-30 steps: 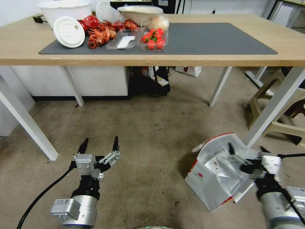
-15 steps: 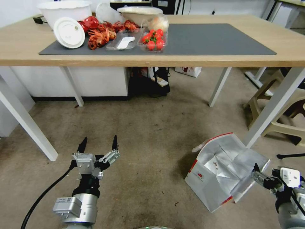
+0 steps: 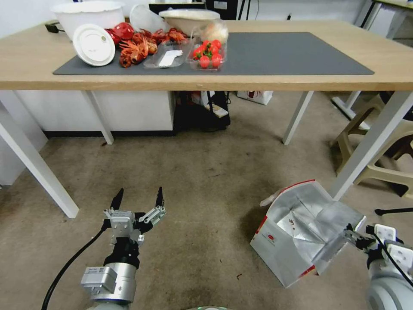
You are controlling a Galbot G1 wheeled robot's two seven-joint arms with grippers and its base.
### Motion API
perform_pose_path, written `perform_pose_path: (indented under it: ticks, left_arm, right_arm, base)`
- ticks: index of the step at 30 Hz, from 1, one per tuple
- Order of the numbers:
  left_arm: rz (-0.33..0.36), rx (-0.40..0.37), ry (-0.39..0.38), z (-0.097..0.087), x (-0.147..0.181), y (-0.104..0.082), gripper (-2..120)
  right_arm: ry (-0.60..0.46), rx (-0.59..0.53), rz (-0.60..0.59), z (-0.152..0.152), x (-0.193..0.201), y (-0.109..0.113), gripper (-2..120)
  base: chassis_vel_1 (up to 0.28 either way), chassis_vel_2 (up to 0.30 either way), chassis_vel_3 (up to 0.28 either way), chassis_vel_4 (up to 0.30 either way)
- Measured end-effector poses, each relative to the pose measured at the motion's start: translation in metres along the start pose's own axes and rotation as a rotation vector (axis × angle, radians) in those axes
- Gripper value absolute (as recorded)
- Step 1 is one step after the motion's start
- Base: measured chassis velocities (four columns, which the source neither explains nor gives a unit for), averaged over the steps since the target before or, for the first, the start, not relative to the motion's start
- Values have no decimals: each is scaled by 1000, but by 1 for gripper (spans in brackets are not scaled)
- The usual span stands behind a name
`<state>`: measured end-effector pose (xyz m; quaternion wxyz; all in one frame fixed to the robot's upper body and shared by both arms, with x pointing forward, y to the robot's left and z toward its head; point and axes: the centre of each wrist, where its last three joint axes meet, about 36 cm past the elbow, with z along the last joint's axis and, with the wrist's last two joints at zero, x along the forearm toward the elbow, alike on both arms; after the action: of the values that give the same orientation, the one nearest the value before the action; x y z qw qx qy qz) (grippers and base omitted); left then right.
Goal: Pick up the food delivery bag from the floor and place it on the table.
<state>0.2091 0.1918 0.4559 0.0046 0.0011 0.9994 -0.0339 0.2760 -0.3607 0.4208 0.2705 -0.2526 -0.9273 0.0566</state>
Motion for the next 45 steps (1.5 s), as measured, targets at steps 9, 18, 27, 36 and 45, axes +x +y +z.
perform_pose_path:
  ticks: [9, 18, 27, 36, 45]
  left_arm:
    - [-17, 0, 3, 4, 1, 0, 100]
    - [-32, -1, -2, 7, 5, -1, 100]
    - [-43, -6, -6, 6, 6, 1, 100]
    - [-52, -5, -9, 6, 6, 1, 100]
    - [-52, -8, -13, 6, 4, 3, 100]
  right_arm:
    - [27, -31, -24, -13, -30, 12, 100]
    - [100, -11, 5, -19, -51, 12, 100]
    - [157, -21, 5, -16, -70, 16, 100]
    - [218, -35, -2, -6, -84, 29, 84]
    - [240, -31, 1, -2, -89, 33, 53]
  base:
    - [0, 0, 0, 0]
    - [0, 0, 0, 0]
    - [0, 0, 0, 0]
    - [0, 0, 0, 0]
    - [0, 0, 0, 0]
